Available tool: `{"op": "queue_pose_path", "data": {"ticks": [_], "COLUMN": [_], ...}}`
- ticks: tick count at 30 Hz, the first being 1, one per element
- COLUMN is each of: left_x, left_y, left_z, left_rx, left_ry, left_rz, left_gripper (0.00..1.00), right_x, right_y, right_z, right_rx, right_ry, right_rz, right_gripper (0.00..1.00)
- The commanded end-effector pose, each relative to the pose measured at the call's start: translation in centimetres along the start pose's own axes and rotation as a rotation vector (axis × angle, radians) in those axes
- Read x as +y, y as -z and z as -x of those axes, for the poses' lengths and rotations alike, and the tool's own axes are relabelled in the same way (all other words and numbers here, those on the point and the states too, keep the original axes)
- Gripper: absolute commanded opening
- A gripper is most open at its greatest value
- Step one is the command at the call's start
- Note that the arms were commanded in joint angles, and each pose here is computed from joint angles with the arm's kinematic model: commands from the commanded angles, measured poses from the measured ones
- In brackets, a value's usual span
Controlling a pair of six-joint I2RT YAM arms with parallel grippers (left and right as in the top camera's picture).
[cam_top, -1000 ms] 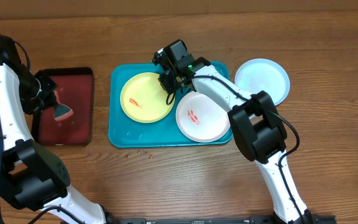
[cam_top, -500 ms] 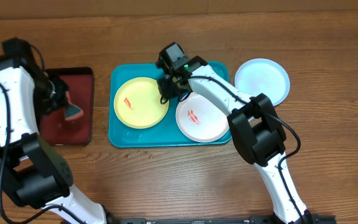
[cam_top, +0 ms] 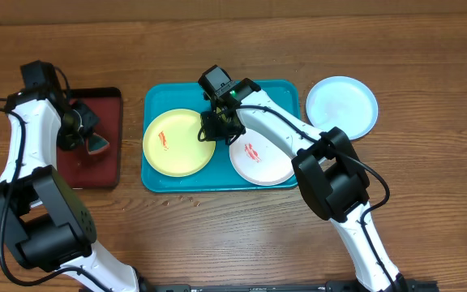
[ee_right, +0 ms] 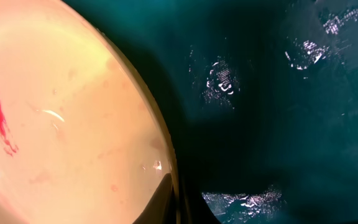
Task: Clean dirty plates on tray and stack at the side
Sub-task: 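Dip the sponge in the red tray and bring it to the yellow plate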
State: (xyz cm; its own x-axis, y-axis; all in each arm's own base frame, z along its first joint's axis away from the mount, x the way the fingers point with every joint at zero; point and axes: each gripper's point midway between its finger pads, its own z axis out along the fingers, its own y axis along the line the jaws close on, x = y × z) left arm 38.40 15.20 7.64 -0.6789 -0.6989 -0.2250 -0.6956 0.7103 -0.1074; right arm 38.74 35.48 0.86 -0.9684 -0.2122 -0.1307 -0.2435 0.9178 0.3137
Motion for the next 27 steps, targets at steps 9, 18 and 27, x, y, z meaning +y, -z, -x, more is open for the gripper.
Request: {"op": "queue_pose_path", "data": {"ticks": [9, 18, 27], "left_x": [3.4, 2.8, -3.0], "left_y": [-5.7, -3.9, 6.3], "left_z": [-2.0, -0.8, 1.0], "left_rx": [0.086, 0.081, 0.097], "left_ry": [-0.019, -0.022, -0.083], "left_rz": [0.145, 0.142, -0.128], "left_gripper": [0.04, 0.05, 0.04], "right_x": [-0.4, -0.3, 0.1], "right_y": [-1.7, -1.7, -1.7], "right_z": [-1.9, -1.8, -1.1], "right_rx": [0.054, 0.048, 0.019], "right_ry": [-0.001, 0.001, 0.008], "right_rz": [-0.036, -0.031, -0.016], "right_gripper": [0.04, 0.04, 0.04]}}
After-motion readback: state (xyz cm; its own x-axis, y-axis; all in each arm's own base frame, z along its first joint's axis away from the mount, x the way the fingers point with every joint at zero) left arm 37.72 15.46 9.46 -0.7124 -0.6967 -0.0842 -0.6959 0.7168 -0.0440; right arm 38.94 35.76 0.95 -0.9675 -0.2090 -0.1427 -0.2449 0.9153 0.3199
